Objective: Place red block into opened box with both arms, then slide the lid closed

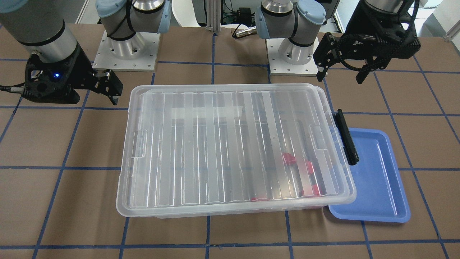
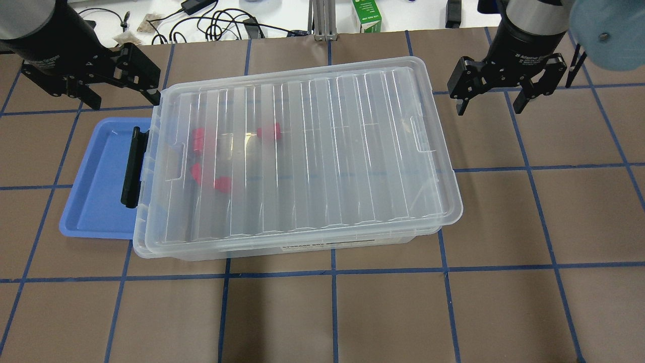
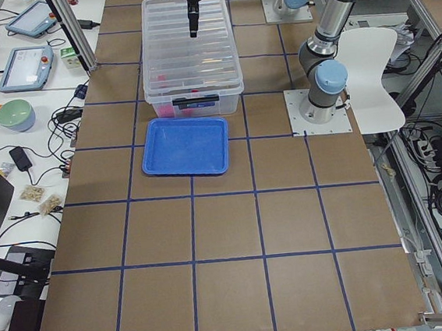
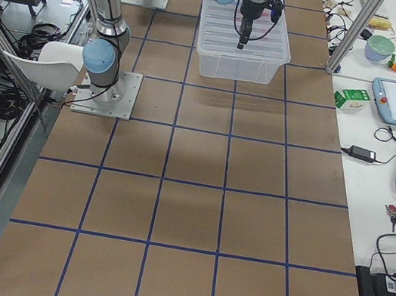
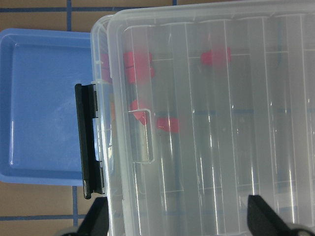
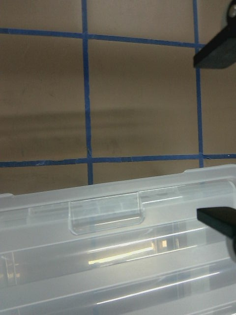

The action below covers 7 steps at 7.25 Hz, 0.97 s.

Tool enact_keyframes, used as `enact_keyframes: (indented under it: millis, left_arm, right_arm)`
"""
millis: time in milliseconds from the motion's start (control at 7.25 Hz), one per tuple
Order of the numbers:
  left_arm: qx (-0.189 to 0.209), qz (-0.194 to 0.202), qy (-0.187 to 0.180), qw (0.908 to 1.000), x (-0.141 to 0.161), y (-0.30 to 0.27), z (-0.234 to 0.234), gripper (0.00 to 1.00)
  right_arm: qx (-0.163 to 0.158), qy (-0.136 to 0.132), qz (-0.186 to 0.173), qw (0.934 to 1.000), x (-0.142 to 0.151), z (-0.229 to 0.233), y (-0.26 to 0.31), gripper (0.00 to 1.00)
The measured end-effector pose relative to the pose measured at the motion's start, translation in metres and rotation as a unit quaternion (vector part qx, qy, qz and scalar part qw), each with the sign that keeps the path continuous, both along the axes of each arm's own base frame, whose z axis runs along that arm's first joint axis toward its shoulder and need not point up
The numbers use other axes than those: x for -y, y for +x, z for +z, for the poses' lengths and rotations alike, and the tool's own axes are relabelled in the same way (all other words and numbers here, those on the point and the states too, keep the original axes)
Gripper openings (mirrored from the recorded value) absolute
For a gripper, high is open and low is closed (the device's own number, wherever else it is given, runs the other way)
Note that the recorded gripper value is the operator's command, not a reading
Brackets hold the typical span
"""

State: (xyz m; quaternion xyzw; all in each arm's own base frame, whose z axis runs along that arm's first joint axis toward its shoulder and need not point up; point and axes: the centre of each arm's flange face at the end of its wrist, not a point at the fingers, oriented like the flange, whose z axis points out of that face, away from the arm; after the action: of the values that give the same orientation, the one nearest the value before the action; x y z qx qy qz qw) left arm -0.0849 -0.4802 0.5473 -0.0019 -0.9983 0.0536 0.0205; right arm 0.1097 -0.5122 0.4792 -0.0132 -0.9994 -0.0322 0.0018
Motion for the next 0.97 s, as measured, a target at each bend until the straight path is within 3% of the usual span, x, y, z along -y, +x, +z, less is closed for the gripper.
enact_keyframes:
  millis: [414,966]
  left_arm:
    - [0.000,-0.002,0.001,1.0000,0.001,-0.001,-0.002,1.00]
    - [0.001,-0.002,-0.002,1.0000,0.000,-0.001,0.001,1.00]
  right_arm:
    - [-0.001,0.010,0.017,0.9998,-0.019,0.008,0.023,1.00]
    - [0.000,0.015,0.022,0.9997,-0.020,0.004,0.031,1.00]
